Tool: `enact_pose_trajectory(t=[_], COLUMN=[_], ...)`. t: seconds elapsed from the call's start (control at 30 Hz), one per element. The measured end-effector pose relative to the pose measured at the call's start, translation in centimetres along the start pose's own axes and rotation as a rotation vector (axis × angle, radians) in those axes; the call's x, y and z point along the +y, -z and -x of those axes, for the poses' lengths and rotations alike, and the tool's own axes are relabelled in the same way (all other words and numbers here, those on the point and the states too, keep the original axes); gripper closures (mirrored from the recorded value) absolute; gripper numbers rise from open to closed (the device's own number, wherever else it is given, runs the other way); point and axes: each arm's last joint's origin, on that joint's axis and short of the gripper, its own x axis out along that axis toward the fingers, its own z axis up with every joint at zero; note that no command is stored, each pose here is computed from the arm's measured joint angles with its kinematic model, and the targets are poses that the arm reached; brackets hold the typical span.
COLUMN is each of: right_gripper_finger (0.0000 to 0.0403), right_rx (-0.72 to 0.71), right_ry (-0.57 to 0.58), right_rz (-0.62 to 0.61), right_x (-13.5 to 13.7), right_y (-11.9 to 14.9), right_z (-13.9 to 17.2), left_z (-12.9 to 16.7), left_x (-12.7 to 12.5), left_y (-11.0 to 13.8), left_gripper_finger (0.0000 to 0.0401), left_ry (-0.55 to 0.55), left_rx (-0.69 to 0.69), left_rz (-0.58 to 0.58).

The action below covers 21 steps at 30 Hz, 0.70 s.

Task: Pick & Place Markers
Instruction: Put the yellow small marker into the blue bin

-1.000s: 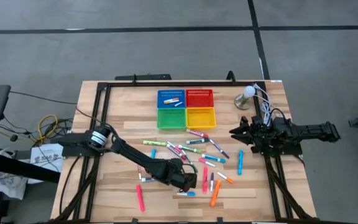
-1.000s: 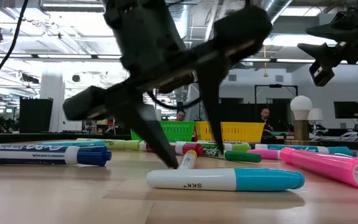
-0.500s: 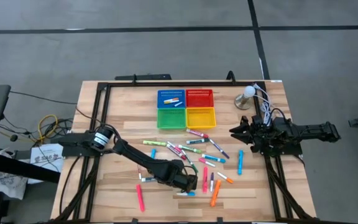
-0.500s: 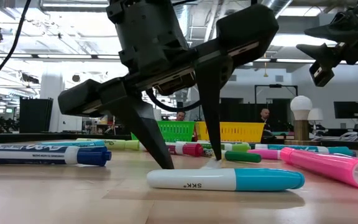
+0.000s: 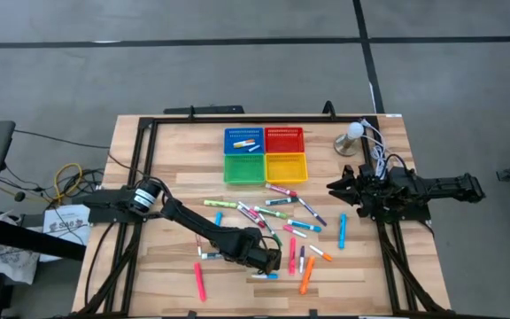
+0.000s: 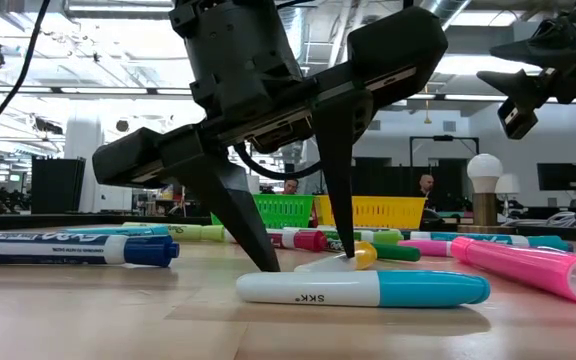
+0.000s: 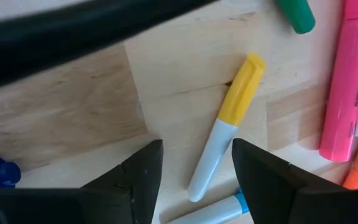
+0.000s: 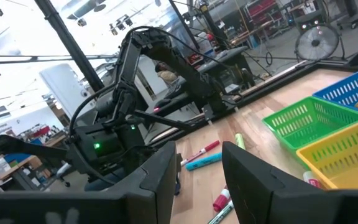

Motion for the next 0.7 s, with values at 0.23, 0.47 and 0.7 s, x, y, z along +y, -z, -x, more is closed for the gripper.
enact_pose_trajectory(t=[0.23, 0.47, 0.7], right_gripper_finger=[0.0283, 0.0283, 0.0283], right_rx=[0.0, -0.001, 0.0], right_ry=[0.0, -0.001, -0.001], right_rz=[0.0, -0.01, -0.019], right_x=[0.0, 0.0, 0.0], right_y=[0.0, -0.01, 0.0], right_z=[0.0, 0.0, 0.0], left_z=[0.06, 0.11, 0.12], left_x=[0.61, 0.77, 0.77], left_y=[-0.37, -0.41, -0.41], left_gripper_finger=[0.0204, 0.0204, 0.0204], left_ry=[-0.057, -0.075, -0.075], left_rx=[-0.081, -0.087, -0.089], left_rz=[-0.024, -0.052, -0.076])
